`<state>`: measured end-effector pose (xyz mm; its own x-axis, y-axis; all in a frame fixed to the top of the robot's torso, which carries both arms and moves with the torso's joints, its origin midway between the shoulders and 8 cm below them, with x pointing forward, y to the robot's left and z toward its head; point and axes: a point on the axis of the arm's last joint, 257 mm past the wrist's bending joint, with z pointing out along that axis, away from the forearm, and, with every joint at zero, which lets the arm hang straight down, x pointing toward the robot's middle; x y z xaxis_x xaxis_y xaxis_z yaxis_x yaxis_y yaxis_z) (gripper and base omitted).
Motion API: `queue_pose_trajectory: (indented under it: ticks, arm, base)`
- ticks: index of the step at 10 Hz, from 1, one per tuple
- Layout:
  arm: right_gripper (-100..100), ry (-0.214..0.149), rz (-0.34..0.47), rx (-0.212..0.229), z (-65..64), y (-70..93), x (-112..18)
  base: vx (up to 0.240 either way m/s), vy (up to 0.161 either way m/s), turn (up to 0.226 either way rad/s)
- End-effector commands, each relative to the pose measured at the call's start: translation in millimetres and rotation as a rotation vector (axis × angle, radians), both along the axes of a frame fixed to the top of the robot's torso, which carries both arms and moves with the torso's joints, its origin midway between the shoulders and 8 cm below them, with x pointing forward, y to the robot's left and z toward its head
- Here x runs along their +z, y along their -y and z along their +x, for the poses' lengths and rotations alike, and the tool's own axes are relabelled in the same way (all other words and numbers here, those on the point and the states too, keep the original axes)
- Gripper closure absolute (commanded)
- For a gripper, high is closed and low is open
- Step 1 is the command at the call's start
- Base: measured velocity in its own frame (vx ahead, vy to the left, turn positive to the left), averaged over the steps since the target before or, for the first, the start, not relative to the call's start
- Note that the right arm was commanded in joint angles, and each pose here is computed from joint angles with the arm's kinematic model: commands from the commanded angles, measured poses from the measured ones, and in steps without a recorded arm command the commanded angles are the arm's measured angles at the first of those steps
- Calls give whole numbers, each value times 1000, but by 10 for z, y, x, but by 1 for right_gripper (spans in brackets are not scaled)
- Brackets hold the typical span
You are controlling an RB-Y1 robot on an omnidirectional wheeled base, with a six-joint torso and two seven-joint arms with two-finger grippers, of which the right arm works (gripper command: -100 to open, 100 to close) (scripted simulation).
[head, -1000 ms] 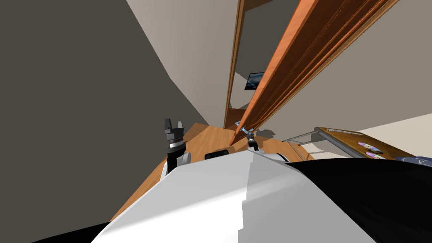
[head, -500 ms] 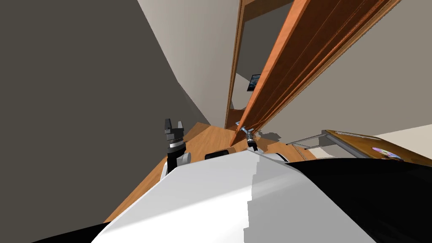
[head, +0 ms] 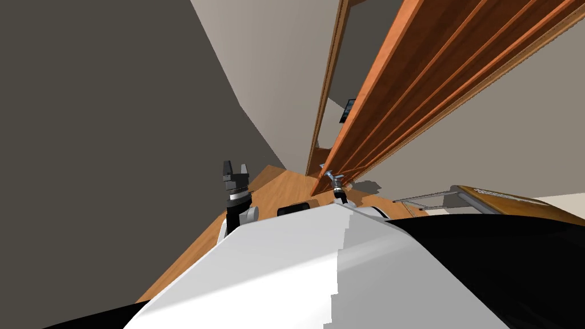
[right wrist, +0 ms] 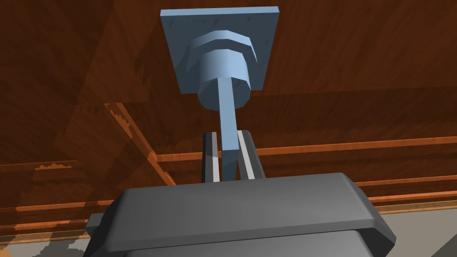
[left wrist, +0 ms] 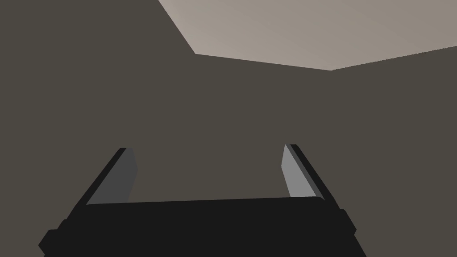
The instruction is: Pull the door open
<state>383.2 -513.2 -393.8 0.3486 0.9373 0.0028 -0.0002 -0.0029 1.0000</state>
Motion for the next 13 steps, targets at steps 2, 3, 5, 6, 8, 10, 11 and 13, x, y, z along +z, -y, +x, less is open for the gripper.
queue_pose_trajectory:
  ticks: [2,3,5,6,8,10,11,13]
  arm:
    - [100,-1,-1,6,27,-19,4]
    - [100,-1,-1,6,27,-19,4]
    - [100,-1,-2,12,49,-42,6]
    - [100,-1,-2,14,57,-49,7]
    - [100,-1,-2,16,64,-58,8]
    - [100,0,-2,21,82,-76,9]
    - [100,0,-2,22,87,-81,10]
    - [100,0,-3,25,99,-94,11]
  base:
    - [190,-40,57]
    - [110,-30,49]
    - [163,-23,47]
    - [170,-25,36]
    - [140,-31,35]
    - [151,-8,27]
    - [162,-29,20]
    - [155,-34,30]
